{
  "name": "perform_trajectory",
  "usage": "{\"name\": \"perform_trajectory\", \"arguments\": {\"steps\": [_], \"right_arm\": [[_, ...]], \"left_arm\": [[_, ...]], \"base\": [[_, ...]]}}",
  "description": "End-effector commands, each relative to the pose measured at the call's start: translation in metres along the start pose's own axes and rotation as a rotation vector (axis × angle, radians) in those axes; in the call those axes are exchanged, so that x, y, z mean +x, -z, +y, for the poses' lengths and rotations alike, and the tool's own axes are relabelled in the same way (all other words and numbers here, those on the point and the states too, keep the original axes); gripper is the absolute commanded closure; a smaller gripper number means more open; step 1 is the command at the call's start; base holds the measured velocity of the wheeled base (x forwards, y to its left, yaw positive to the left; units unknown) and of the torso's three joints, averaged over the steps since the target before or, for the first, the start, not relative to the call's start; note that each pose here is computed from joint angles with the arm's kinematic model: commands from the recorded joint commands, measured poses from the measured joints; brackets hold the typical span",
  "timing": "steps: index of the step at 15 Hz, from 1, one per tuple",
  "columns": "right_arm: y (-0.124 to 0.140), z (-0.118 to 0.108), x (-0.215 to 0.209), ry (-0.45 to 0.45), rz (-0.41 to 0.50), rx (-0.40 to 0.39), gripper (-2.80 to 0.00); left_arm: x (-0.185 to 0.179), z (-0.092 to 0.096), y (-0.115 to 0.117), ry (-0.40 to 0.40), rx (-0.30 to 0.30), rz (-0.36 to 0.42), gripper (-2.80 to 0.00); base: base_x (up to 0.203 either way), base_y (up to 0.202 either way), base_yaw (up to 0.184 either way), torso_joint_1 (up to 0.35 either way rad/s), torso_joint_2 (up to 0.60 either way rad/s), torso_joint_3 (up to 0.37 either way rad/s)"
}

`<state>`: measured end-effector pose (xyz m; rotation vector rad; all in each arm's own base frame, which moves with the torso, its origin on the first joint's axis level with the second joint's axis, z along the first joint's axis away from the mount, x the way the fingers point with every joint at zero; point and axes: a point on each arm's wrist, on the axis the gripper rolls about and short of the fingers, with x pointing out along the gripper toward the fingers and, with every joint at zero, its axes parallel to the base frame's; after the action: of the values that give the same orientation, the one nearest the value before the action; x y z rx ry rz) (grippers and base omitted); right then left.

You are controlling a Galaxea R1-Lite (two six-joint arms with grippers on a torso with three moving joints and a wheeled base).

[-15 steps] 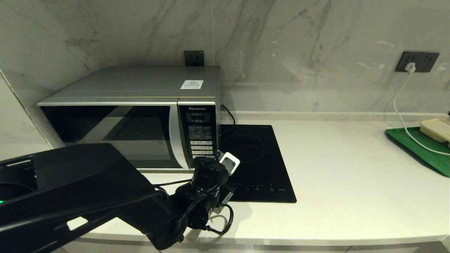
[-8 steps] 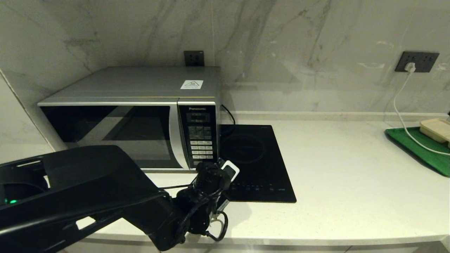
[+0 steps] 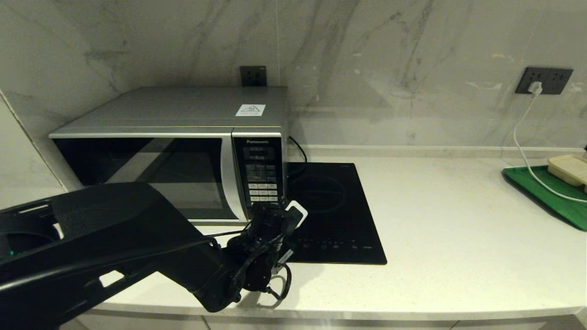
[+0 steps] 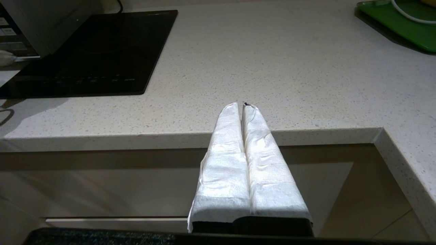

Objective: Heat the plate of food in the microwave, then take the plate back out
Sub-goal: Open the microwave oven

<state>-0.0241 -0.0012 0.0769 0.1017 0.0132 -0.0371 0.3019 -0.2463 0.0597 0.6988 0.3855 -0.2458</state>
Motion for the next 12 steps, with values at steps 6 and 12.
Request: {"name": "perform_trajectory", "arguments": {"steps": [6,12], "right_arm": [[0.0,0.0,0.0,0.0,0.0,0.001,0.0],[0.0,0.0,0.0,0.0,0.0,0.001,0.0]], "left_arm": [[0.028,-0.006,0.006,-0.02,0.017,0.026,0.0],[0.031,-0.002,-0.004,-0.037,0.002,-0.006,0.0]], "base": [[0.0,0.0,0.0,0.0,0.0,0.0],[0.0,0.0,0.0,0.0,0.0,0.0]]}}
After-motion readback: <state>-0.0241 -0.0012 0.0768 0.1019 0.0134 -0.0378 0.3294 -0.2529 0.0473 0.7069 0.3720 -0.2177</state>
